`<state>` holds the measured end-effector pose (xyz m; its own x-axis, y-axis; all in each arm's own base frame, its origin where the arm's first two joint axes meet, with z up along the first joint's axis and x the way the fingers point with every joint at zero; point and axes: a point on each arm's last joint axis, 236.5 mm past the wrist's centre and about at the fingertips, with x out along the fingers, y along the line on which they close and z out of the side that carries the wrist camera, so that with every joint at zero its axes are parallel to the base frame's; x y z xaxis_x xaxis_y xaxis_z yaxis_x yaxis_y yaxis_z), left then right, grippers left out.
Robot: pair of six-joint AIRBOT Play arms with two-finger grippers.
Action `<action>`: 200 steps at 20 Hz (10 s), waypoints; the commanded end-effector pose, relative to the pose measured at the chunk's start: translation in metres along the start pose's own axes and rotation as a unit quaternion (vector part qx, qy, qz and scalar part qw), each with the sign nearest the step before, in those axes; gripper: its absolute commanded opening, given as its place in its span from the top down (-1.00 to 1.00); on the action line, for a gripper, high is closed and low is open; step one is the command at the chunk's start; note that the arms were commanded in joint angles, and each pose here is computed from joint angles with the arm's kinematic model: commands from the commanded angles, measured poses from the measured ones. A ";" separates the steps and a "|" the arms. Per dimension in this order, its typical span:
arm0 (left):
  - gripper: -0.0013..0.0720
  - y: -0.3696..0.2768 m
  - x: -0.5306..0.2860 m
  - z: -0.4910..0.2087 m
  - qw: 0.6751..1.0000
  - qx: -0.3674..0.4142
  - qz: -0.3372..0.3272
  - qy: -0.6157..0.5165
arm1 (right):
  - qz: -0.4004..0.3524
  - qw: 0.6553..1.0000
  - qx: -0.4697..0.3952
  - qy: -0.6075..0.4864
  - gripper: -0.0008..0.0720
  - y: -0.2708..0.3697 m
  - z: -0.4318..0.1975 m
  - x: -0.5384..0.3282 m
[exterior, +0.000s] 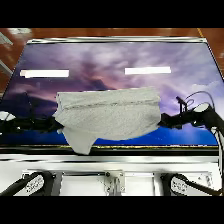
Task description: Fold the shirts.
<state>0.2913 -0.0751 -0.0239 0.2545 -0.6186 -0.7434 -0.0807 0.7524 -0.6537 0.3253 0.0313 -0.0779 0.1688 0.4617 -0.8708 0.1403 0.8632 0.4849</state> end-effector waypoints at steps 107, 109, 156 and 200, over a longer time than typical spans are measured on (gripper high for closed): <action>0.88 -0.209 -0.149 0.171 0.937 0.189 -0.192 -0.223 | -0.011 0.996 0.037 0.082 -0.86 0.105 0.042 0.052; 0.88 -0.209 -0.149 0.171 0.937 0.189 -0.191 -0.222 | 0.019 0.994 0.033 0.100 -0.86 0.115 0.035 0.080; 0.88 -0.284 -0.052 0.130 0.928 0.258 -0.206 -0.171 | -0.134 0.875 0.466 0.003 0.82 -0.240 -0.133 -0.136; 0.24 -0.074 0.010 0.088 0.923 0.245 0.294 0.041 | -0.167 0.984 -0.026 -0.049 -0.42 0.031 0.060 -0.114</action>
<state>0.3820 -0.1163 0.0288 0.2192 -0.0668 -0.9734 0.2695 0.9630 -0.0054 0.3687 -0.0081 0.0417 0.2159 0.1283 -0.9679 0.1558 0.9741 0.1639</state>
